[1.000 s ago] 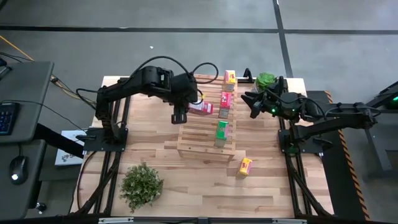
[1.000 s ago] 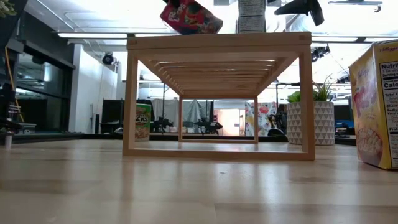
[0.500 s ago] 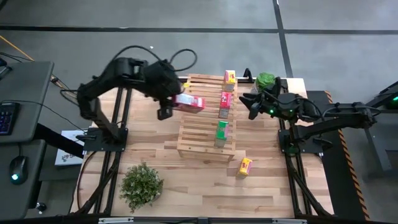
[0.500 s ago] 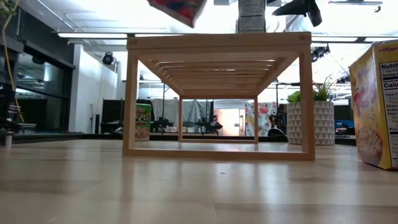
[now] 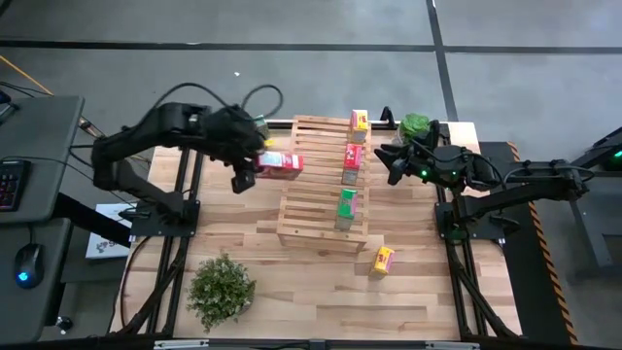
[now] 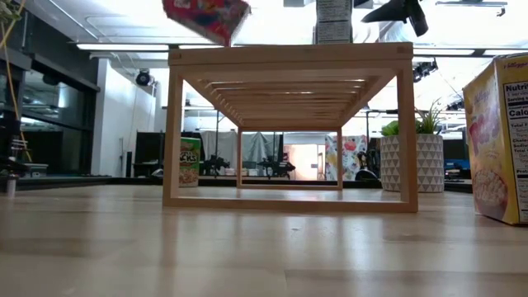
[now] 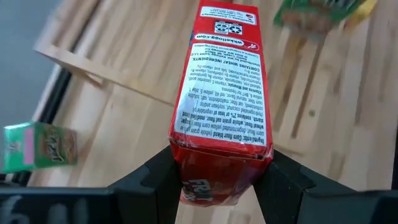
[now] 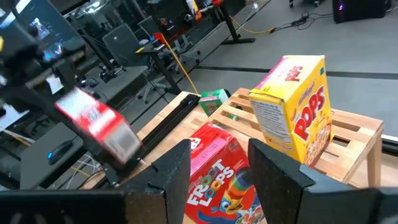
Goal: Stack cereal on shelf
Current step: Put the red cereal box on the shelf aligned with other red cereal box
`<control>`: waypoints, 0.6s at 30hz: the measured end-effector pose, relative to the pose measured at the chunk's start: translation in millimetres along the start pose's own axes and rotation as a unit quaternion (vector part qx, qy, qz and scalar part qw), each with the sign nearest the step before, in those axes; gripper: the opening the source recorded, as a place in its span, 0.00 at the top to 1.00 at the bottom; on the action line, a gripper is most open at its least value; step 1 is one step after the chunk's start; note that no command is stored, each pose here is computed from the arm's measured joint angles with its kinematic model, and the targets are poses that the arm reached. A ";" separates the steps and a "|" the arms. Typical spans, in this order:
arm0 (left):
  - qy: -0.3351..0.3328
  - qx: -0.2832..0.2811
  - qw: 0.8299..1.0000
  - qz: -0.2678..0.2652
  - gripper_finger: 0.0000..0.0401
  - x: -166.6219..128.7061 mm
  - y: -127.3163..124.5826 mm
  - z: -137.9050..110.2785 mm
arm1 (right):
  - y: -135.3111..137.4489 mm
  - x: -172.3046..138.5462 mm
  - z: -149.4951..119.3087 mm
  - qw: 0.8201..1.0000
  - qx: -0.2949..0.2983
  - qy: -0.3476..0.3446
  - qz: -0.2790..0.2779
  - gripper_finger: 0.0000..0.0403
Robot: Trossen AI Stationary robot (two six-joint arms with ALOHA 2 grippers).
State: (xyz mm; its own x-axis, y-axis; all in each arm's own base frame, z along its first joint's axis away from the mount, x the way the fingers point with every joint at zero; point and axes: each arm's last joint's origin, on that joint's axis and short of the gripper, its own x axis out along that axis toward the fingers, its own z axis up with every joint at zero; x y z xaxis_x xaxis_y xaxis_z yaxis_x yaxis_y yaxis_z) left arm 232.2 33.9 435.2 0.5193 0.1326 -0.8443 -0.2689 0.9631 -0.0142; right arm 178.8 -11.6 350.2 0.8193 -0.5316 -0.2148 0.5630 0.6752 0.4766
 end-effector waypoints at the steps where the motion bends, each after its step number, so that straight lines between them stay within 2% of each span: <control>1: 0.015 0.002 1.000 -0.002 0.60 5.3 -0.9 2.6 | -0.1 0.0 0.1 1.000 0.000 -0.002 -0.002 0.62; 8: 0.112 0.045 0.993 -0.002 0.60 32.8 -4.6 13.9 | -0.3 0.0 -0.1 1.000 -0.001 -0.001 -0.004 0.62; 18: 0.130 0.095 0.987 0.004 0.60 55.4 -10.2 28.9 | -0.3 0.0 -0.1 1.000 0.000 -0.001 -0.004 0.62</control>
State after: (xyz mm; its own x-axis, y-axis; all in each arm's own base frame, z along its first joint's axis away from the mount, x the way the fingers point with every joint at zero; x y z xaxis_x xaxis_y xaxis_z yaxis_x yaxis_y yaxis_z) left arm 287.1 38.2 404.0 0.2860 0.0998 -0.9530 -0.1016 0.9921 0.0734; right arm 178.6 -11.8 349.9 0.8148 -0.5380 -0.2161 0.5692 0.6711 0.4751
